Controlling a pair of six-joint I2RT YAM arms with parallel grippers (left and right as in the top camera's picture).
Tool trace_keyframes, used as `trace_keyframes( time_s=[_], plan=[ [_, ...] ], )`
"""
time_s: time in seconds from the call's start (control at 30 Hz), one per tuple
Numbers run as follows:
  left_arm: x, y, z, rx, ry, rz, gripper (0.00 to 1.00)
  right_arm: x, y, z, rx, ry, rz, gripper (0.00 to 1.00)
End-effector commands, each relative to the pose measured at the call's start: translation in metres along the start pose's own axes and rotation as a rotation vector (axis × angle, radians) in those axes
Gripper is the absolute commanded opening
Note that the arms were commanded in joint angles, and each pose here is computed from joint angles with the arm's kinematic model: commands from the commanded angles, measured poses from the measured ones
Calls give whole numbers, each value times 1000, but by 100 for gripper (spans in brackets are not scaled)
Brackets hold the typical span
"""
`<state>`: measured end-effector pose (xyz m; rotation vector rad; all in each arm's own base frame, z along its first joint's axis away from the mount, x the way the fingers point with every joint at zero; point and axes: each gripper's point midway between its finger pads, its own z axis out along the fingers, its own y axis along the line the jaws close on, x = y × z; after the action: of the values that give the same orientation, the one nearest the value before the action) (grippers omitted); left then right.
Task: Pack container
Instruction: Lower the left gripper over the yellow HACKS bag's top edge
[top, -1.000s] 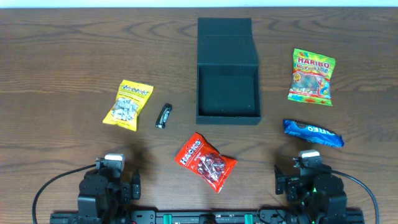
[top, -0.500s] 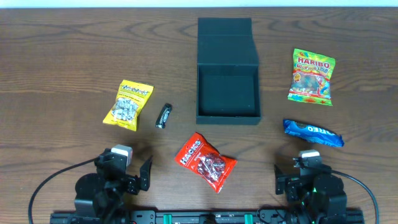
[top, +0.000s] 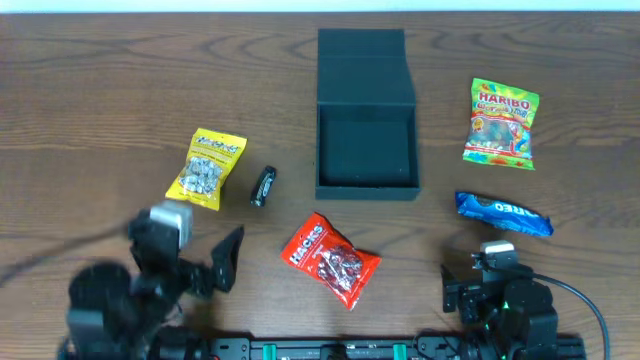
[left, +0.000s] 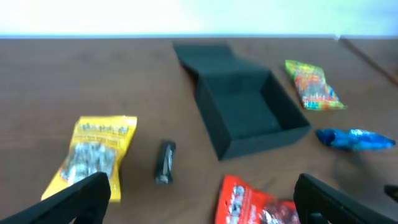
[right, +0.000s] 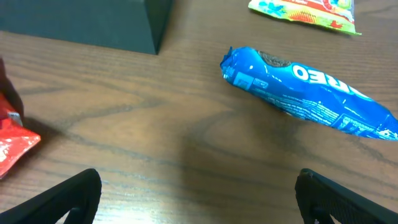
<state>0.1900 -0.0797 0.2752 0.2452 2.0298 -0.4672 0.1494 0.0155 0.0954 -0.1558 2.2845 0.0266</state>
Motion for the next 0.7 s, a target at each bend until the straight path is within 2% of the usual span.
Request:
trace_keyframes(
  time_s=[0.0, 0.1, 0.27, 0.47, 0.67],
  plan=[
    [-26, 0, 15, 5, 121, 12, 95, 2, 1, 1, -4, 5, -8, 99],
    [-38, 5, 32, 4, 298, 34, 95, 2, 1, 1, -4, 5, -8, 99],
    [-45, 15, 60, 4, 463, 10, 95, 2, 1, 1, -4, 5, -8, 99],
    [-6, 44, 88, -75, 687, -16, 95, 2, 1, 1, -4, 5, -8, 99],
    [13, 81, 103, -221, 794, -4, 95, 2, 1, 1, -4, 5, -8, 99]
  ],
)
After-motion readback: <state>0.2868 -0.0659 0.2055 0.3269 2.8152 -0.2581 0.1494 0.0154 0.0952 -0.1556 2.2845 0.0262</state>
